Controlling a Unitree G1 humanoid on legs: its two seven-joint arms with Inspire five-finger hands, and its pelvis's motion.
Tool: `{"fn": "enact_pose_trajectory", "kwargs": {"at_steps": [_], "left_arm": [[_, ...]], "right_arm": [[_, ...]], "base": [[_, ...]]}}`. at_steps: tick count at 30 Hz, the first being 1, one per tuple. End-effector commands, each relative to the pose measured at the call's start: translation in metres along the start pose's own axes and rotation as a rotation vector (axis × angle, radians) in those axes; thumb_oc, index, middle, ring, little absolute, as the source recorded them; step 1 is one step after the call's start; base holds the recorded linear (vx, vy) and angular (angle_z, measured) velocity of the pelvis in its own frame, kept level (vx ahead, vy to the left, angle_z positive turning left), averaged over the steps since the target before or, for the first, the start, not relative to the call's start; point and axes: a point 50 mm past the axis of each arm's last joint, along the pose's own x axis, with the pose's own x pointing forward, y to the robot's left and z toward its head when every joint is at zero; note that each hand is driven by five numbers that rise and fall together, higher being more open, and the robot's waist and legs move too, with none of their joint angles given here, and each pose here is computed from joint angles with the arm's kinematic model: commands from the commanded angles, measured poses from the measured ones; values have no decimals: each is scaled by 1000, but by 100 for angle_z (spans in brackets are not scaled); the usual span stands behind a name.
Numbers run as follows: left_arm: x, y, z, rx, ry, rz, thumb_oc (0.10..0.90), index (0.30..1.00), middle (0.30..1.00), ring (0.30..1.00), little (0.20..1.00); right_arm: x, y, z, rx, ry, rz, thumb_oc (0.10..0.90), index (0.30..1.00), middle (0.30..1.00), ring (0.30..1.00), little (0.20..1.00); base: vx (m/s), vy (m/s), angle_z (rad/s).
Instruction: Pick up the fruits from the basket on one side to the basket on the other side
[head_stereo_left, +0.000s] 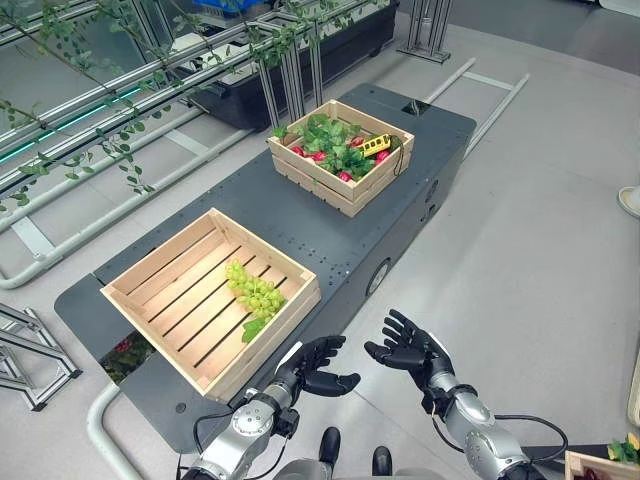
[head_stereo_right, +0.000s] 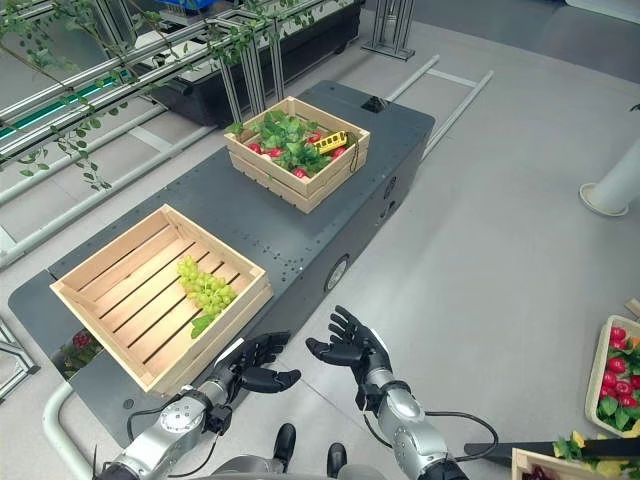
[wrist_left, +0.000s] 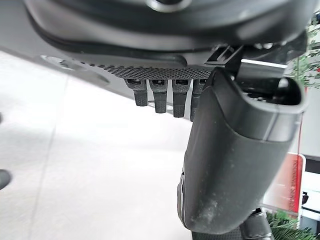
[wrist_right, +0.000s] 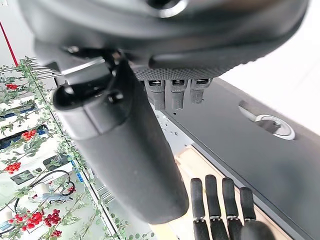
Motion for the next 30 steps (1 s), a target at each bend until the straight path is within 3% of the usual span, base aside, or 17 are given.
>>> {"fn": "enact_pose_trajectory", "kwargs": {"at_steps": [1,12,18,30], "left_arm": [[11,5,46,-8,-207,33,800,900,900,900,900],[18,-3,59,71,-250,-21,800,900,900,900,900],[11,11,65,40,-282,24,800,900,900,900,900],[10,-4,70,127,-324,-38,800,900,900,900,900]], "right_arm": [[7,23,40,72,-201,87,800,900,900,900,900],[-4,4,46,113,-297,-28,800,900,900,900,900],[-7,9,34,125,-275,-9,800,900,900,900,900],[-5,22,30,198,-271,-46,800,900,900,900,900]], "base": [[132,-53,16],[24,84,65],[137,150,14],[100,154,5]]}}
